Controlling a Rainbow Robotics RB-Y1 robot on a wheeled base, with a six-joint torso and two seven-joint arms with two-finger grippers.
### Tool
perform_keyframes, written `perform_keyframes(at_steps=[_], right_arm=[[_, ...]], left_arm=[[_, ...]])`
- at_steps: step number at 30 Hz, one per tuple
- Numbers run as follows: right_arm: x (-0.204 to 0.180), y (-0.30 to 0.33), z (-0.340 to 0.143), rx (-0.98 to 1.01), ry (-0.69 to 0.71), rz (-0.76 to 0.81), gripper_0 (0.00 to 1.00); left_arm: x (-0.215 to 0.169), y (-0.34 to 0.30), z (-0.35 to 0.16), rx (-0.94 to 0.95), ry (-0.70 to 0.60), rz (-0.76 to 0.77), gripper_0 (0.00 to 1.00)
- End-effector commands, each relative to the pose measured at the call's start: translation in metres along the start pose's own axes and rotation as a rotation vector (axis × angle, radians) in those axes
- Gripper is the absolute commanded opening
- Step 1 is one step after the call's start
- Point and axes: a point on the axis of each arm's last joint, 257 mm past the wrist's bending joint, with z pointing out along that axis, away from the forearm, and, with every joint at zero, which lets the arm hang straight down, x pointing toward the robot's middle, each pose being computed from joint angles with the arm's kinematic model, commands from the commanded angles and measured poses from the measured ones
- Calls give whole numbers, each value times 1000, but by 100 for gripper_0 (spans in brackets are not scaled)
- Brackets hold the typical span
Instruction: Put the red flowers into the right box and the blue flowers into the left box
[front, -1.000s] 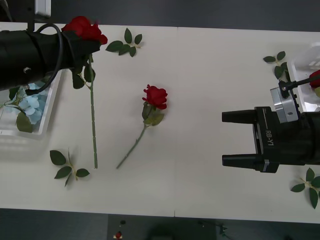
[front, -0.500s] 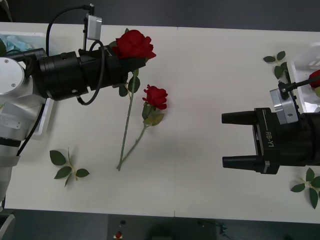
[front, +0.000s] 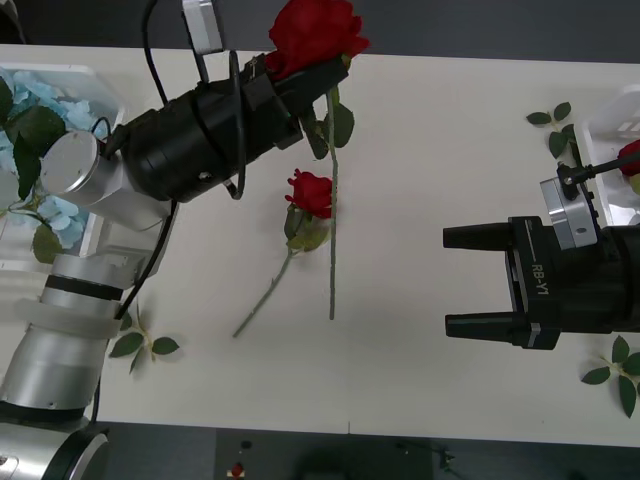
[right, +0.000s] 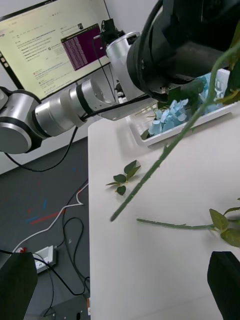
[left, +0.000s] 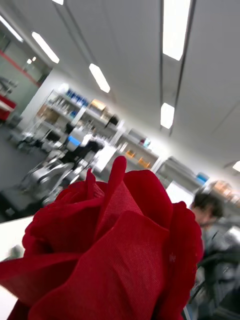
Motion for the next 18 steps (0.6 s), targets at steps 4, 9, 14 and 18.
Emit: perform_keyframes(at_steps=[4,9,14,18], right_arm=[[0,8,-3,-18,9,4,100],[-3,11,1,-30,-4,15,100],[-6,18,16,-59,-30,91,100],[-7,20,28,-68,-49,178,100]], left_arm=[[18,-38,28,127,-6,-43,0],[39,-50,38,153,27,-63,0],[46,-57,55,162,33,-82,0],[46,-64,72,168,9,-128,0]])
